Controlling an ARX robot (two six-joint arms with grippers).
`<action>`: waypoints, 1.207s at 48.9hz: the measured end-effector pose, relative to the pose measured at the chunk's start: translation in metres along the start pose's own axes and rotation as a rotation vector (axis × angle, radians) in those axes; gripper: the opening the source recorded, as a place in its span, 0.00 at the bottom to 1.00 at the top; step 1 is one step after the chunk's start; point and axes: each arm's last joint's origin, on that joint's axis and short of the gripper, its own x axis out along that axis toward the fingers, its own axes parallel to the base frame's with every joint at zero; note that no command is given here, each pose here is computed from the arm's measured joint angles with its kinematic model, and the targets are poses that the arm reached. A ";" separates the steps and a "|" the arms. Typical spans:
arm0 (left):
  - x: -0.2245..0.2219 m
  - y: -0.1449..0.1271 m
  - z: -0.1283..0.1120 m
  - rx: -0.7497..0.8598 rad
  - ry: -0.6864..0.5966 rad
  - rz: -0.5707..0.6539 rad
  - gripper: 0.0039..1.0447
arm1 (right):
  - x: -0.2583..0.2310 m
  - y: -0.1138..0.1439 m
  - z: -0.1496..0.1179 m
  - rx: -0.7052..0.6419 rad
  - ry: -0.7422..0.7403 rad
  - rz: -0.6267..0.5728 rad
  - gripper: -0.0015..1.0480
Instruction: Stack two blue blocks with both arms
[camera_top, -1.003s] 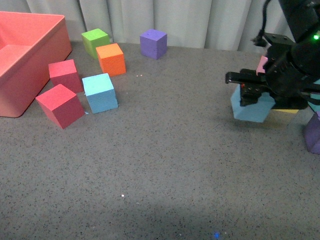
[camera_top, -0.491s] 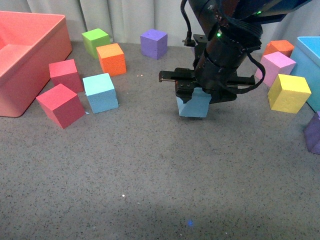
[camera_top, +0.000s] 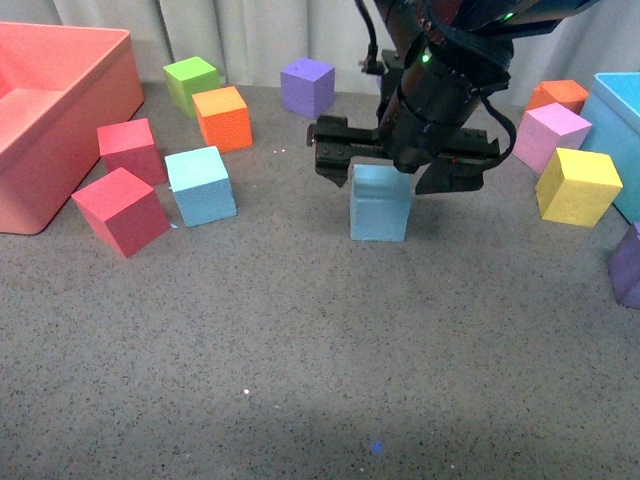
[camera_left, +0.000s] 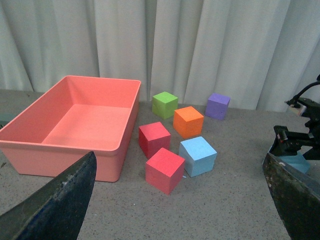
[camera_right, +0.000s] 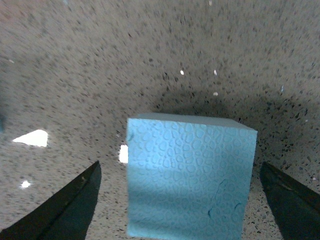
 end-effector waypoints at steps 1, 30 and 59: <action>0.000 0.000 0.000 0.000 0.000 0.000 0.94 | -0.004 0.000 0.000 0.004 -0.013 0.013 0.92; 0.000 0.000 0.000 0.000 0.000 0.000 0.94 | -0.145 -0.097 -0.088 -0.092 -1.115 -0.148 0.20; 0.000 0.000 0.000 0.000 0.000 0.000 0.94 | -0.196 -0.139 -0.186 -0.111 -1.080 -0.149 0.01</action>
